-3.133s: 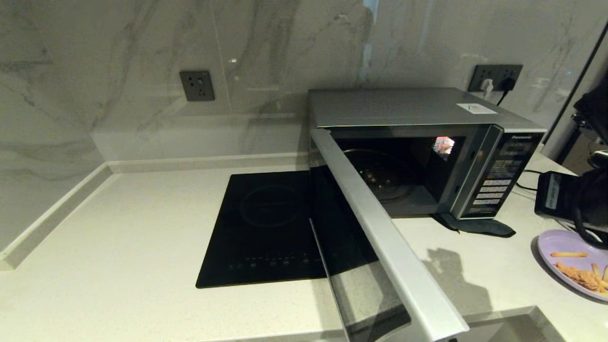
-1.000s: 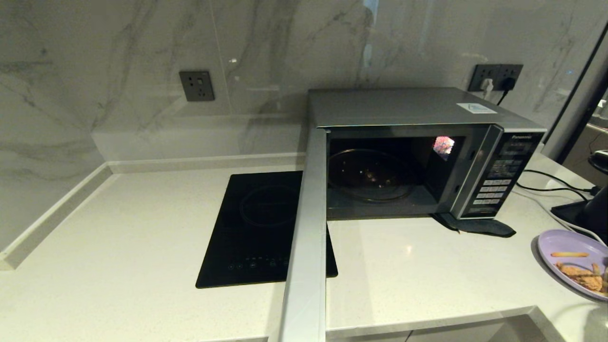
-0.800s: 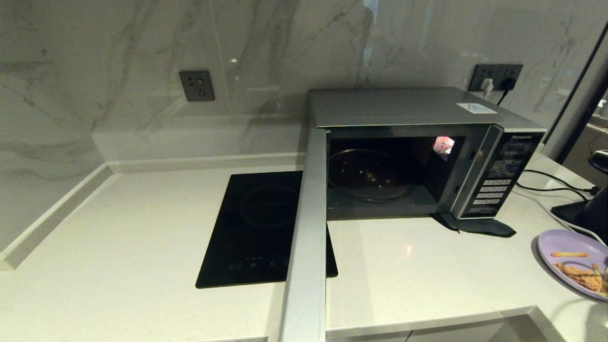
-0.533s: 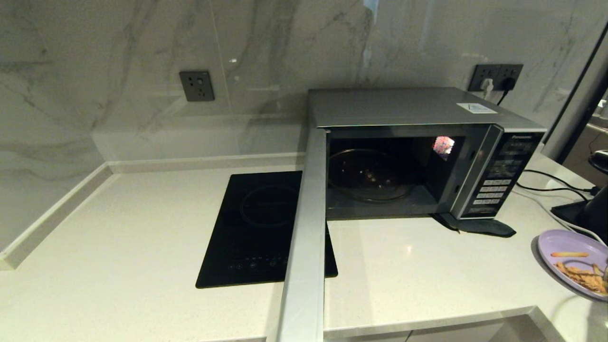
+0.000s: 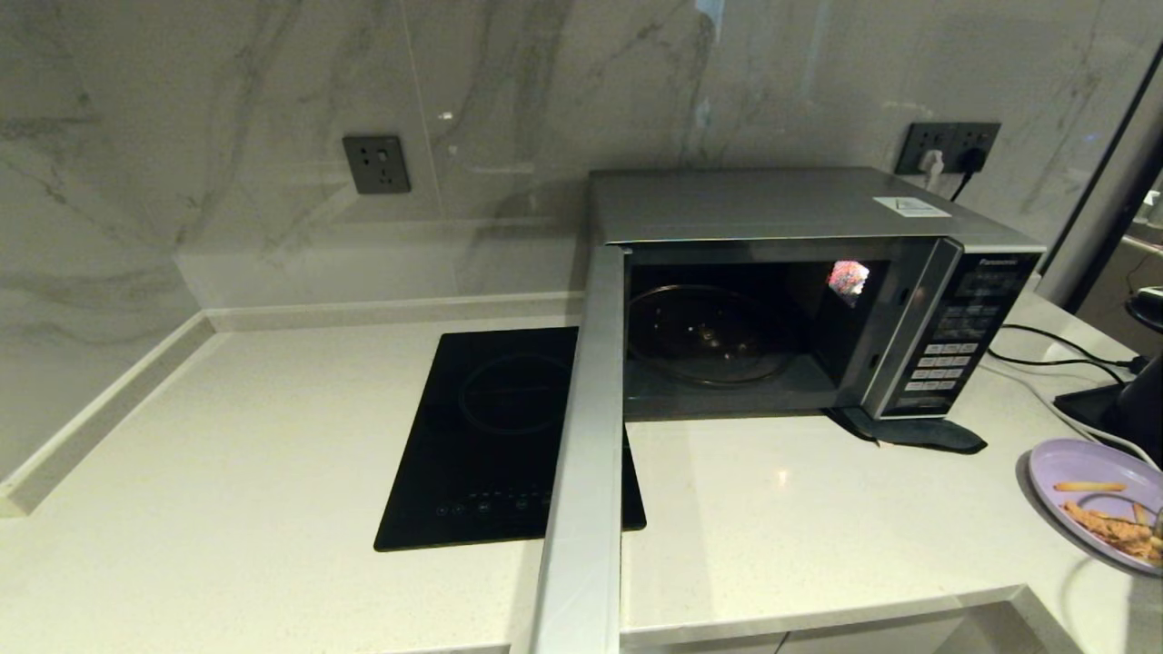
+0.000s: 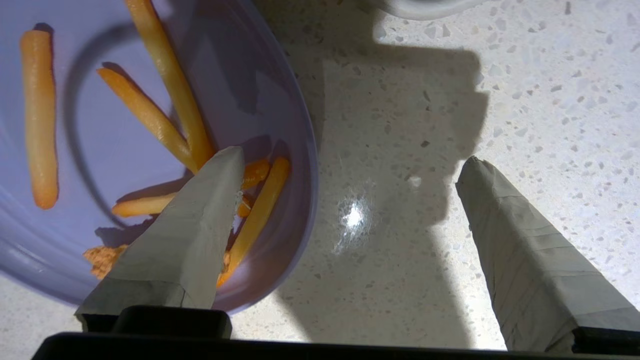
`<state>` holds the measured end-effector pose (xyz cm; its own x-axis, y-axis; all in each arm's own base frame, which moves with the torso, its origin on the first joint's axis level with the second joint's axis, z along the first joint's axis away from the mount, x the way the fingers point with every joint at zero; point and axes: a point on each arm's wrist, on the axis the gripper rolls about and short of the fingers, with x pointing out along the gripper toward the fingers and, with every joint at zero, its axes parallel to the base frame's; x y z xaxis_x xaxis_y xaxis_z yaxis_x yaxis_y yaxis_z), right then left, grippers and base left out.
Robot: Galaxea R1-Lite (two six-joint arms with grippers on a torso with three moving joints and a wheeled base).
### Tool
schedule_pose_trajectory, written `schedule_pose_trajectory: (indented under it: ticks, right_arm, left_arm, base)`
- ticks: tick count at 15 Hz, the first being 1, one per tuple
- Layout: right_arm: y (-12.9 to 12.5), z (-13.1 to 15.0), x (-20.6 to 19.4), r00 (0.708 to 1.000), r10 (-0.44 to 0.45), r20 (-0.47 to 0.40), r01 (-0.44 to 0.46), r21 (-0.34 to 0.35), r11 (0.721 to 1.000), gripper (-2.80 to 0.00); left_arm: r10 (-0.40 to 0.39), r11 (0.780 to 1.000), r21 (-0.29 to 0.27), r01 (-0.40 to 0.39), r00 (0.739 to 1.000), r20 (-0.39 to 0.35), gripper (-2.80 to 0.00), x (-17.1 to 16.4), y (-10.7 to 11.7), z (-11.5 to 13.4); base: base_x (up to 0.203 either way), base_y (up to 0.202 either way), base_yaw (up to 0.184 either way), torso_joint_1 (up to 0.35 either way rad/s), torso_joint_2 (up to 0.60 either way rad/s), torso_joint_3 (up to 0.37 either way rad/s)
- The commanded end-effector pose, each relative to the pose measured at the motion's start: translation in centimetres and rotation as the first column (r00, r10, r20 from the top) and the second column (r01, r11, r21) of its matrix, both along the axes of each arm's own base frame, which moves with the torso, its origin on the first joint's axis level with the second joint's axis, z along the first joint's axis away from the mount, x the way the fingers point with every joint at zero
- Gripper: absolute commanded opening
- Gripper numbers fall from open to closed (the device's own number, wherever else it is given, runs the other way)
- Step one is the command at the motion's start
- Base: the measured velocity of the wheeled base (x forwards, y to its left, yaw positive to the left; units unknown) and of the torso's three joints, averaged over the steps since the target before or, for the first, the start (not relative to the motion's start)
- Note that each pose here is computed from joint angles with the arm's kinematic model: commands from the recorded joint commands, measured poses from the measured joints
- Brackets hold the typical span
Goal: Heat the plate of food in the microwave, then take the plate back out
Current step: Put the plate in the microwave oven
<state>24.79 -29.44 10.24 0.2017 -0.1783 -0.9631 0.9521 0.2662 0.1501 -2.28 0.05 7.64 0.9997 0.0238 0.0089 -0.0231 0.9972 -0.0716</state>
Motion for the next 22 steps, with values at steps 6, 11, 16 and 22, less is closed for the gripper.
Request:
schedule_pose_trajectory:
  ticks: [6,11,16,22]
  right_arm:
    - [0.1,-0.8,0.9,1.000,0.009,-0.010,-0.009,0.012,1.000,0.00]
    - [0.2,-1.2,1.5,1.000,0.003,-0.014,-0.003,0.021,1.000,0.00]
    - [0.2,-1.5,1.5,1.000,0.004,-0.020,-0.004,0.025,1.000,0.00]
    - [0.2,-1.7,1.7,0.999,0.001,-0.035,0.000,0.009,1.000,-2.80]
  left_arm:
    - [0.001,1.000,-0.001,-0.001,1.000,-0.001,-2.80,0.0,0.0,0.0]
    - [0.001,1.000,-0.001,-0.001,1.000,-0.001,-2.80,0.0,0.0,0.0]
    - [0.001,1.000,-0.001,-0.001,1.000,-0.001,-2.80,0.0,0.0,0.0]
    - [0.001,1.000,-0.001,-0.001,1.000,-0.001,-2.80,0.0,0.0,0.0]
  base:
    - [0.000,0.000,0.000,0.000,0.00,0.000]
    - [0.000,0.000,0.000,0.000,0.00,0.000]
    - [0.000,0.000,0.000,0.000,0.00,0.000]
    - [0.000,0.000,0.000,0.000,0.00,0.000]
